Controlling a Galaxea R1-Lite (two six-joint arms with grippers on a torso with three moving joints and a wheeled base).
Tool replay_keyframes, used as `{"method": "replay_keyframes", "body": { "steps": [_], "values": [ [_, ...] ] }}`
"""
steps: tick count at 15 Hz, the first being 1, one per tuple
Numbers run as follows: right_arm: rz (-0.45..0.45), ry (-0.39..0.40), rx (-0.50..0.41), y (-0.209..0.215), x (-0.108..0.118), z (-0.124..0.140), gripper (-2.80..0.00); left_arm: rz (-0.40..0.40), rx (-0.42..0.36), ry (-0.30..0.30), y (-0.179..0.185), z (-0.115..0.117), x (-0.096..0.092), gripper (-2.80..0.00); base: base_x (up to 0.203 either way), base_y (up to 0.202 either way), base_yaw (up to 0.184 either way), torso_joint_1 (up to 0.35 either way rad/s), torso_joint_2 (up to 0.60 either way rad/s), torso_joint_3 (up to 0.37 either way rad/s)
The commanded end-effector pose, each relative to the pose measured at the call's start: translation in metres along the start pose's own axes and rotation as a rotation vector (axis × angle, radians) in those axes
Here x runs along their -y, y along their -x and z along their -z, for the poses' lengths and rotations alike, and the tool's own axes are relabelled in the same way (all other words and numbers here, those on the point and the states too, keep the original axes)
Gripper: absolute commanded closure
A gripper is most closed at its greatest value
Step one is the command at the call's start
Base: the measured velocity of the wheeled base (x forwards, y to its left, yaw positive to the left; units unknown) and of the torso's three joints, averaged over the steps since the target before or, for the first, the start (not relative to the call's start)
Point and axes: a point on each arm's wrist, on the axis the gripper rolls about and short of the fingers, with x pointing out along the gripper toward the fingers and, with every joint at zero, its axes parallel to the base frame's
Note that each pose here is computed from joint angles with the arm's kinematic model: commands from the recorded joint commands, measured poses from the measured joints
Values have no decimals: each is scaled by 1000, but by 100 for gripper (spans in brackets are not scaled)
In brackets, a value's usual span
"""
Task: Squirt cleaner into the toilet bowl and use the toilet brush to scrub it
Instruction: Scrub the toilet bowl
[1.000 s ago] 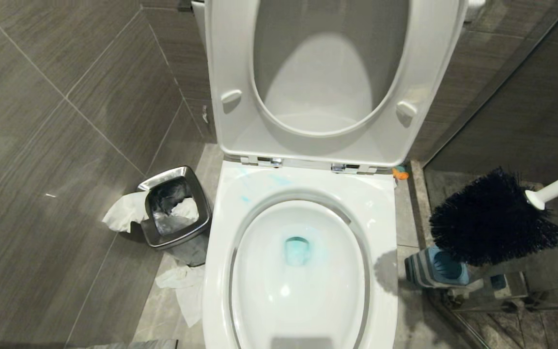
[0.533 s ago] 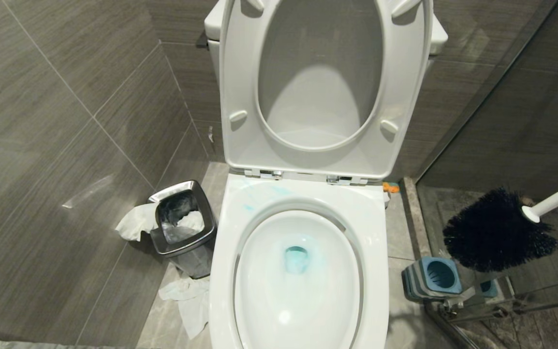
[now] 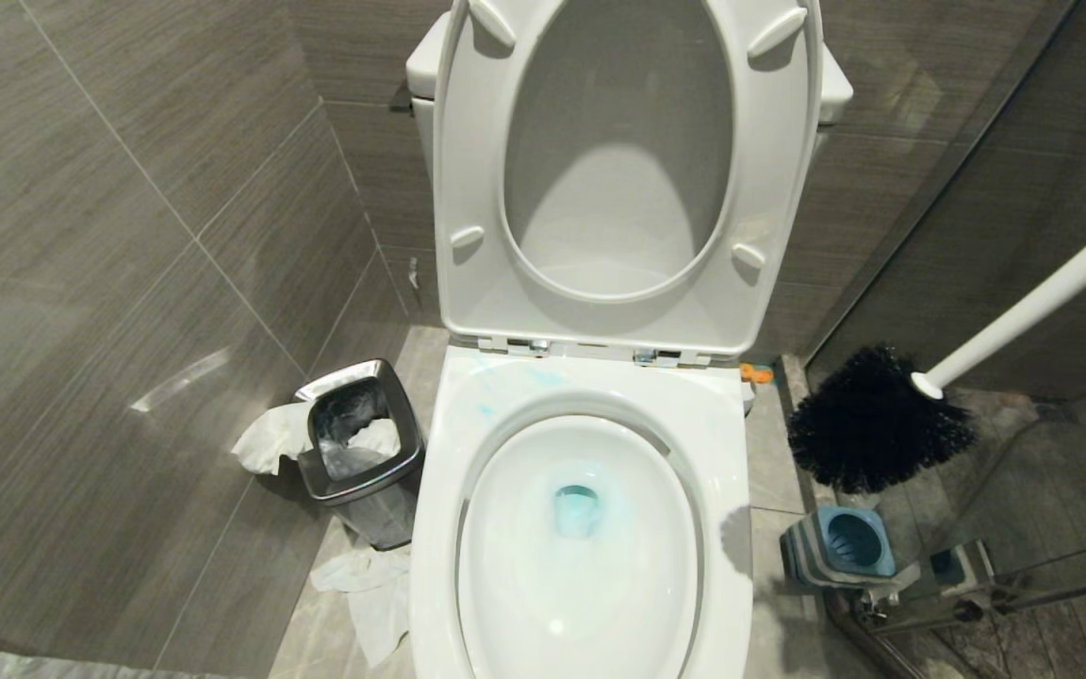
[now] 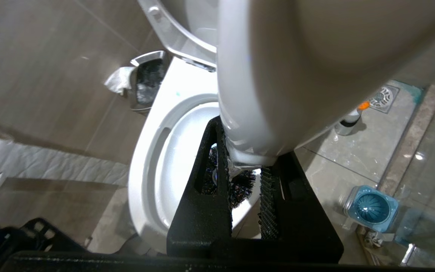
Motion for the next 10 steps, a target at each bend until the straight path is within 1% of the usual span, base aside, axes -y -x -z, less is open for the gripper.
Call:
{"method": "replay_keyframes", "body": {
  "steps": [1, 4, 7, 10],
  "values": [
    [62, 12, -67, -44, -8, 2, 0, 0, -3, 1, 0, 0, 0, 0, 0, 0, 0, 0, 0, 0],
    [113, 64, -112, -78, -31, 9, 0, -1, -4, 3, 0, 1, 0, 0, 0, 0, 0, 0, 0, 0],
    [87, 122, -137, -104, -66, 20, 0, -1, -4, 3, 0, 1, 0, 0, 0, 0, 0, 0, 0, 0],
    [57, 111, -151, -130, -87, 29, 0, -1, -4, 3, 0, 1, 0, 0, 0, 0, 0, 0, 0, 0]
  ]
}}
